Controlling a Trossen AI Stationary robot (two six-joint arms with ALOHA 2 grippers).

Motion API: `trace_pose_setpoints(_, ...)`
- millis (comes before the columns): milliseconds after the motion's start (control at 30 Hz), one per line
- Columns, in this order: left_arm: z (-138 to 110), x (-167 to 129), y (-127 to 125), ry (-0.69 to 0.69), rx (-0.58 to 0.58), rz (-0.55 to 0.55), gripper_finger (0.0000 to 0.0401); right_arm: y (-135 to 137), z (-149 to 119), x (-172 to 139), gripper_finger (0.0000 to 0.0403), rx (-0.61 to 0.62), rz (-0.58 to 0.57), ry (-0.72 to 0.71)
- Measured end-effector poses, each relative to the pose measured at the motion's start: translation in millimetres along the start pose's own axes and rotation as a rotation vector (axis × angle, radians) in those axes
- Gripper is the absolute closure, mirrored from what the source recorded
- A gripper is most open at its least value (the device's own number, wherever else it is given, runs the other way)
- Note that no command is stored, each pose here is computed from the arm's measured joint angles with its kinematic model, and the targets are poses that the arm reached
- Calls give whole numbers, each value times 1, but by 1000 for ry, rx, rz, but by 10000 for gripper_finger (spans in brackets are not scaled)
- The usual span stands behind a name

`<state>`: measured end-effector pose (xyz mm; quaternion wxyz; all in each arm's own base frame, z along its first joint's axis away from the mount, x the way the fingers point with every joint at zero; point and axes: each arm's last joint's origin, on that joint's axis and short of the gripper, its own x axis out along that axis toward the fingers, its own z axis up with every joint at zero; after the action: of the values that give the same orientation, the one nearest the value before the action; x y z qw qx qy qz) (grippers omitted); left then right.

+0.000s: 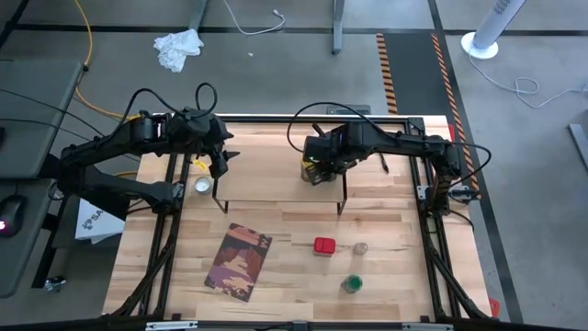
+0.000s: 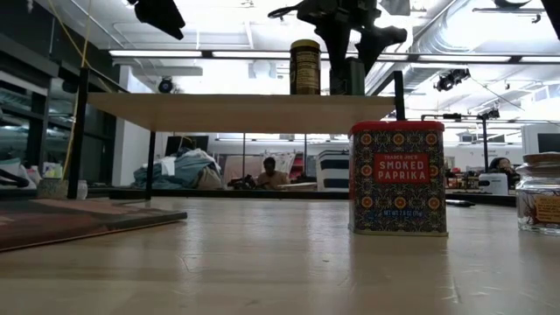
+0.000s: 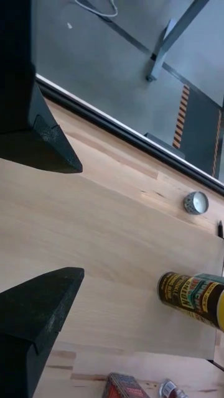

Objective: Shelf spices
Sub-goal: Put the black seasoning can on the shelf, then put the green seasoning bottle on the shelf

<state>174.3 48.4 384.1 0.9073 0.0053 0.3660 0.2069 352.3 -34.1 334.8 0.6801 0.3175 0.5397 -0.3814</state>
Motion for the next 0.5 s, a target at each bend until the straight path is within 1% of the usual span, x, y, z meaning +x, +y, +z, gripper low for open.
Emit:
trace_pose_setpoints(133, 0, 0, 0, 0, 1, 0, 144, 0, -1, -1, 122, -11, -3, -9)
trace_pose_setpoints(233, 0, 0, 0, 0, 2, 11, 144, -3, -2, -7, 97, -47, -9, -42)
trace_pose_setpoints(333, 0, 0, 1, 1, 18, 32, 144, -8, -2, -15, 91, -60, -16, -91)
trace_pose_setpoints(500, 0, 0, 1, 2, 10, 47, 144, -20, -7, -36, 91, -100, 32, -123)
